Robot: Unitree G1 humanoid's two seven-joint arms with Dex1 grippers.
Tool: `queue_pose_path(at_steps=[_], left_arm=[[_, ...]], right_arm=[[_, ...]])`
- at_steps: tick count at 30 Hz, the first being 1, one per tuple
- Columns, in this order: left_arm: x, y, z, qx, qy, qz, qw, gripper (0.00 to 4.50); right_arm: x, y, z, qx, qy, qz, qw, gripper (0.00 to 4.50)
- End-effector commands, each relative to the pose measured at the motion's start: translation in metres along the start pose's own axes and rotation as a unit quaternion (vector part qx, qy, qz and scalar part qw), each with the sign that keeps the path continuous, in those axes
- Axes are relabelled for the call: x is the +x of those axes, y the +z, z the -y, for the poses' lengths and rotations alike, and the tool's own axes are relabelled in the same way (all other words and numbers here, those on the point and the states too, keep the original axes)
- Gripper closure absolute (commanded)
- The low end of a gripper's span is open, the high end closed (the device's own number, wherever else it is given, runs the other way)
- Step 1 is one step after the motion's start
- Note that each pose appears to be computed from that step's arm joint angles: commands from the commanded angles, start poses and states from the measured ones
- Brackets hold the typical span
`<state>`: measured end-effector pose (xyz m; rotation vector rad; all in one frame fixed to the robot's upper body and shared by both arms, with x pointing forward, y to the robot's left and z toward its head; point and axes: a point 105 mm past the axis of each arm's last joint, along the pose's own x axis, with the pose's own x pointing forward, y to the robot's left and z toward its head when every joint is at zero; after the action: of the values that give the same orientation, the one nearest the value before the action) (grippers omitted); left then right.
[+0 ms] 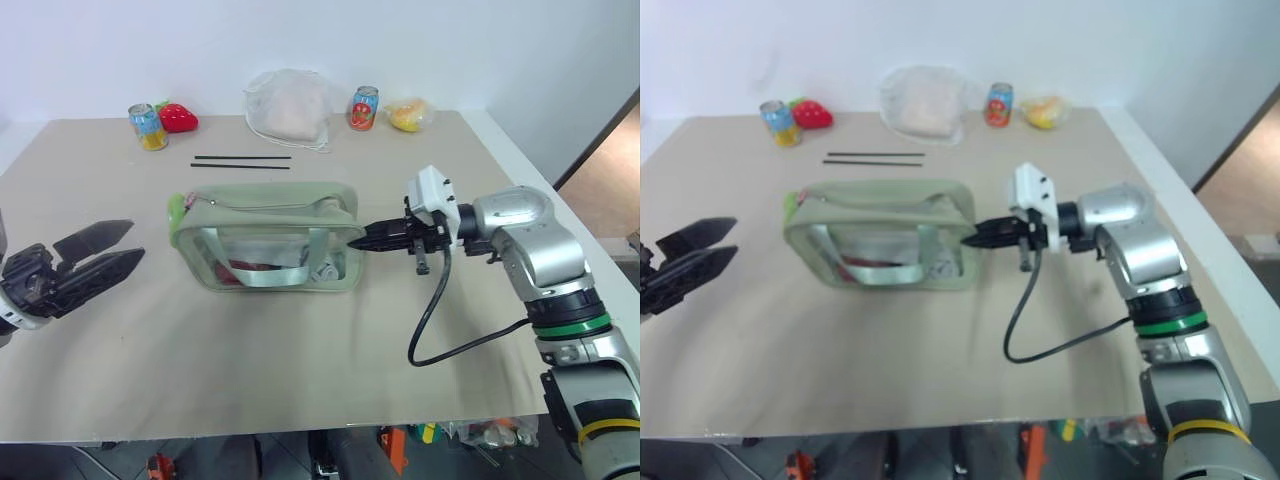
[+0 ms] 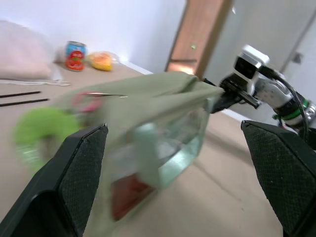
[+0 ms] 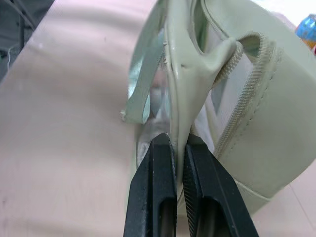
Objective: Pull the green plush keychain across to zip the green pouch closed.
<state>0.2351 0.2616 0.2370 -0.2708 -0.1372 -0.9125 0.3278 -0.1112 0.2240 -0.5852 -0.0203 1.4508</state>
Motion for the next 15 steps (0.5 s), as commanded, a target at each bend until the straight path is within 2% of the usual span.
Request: queue_pose_path(at_steps=[1, 4, 10, 15], left_arm=[[-0.014, 0.006, -0.014, -0.012, 0.047, 0.032, 0.998, 0.00], [-0.018, 0.002, -0.032, -0.044, 0.092, 0.044, 0.994, 0.00], [0.001, -0.025, -0.051, -0.097, 0.127, 0.003, 0.987, 0.00], [0.020, -0.032, -0.063, -0.166, 0.123, 0.037, 0.978, 0.00]], right_arm=[[-0.016, 0.008, 0.011, -0.021, -0.008, 0.007, 1.000, 4.33], [-0.010, 0.003, 0.007, -0.018, 0.005, 0.006, 1.000, 4.33], [0.008, 0.009, -0.004, -0.021, 0.025, 0.033, 0.999, 4.33], [0.010, 0.012, -0.009, -0.023, 0.025, 0.039, 0.999, 4.33]])
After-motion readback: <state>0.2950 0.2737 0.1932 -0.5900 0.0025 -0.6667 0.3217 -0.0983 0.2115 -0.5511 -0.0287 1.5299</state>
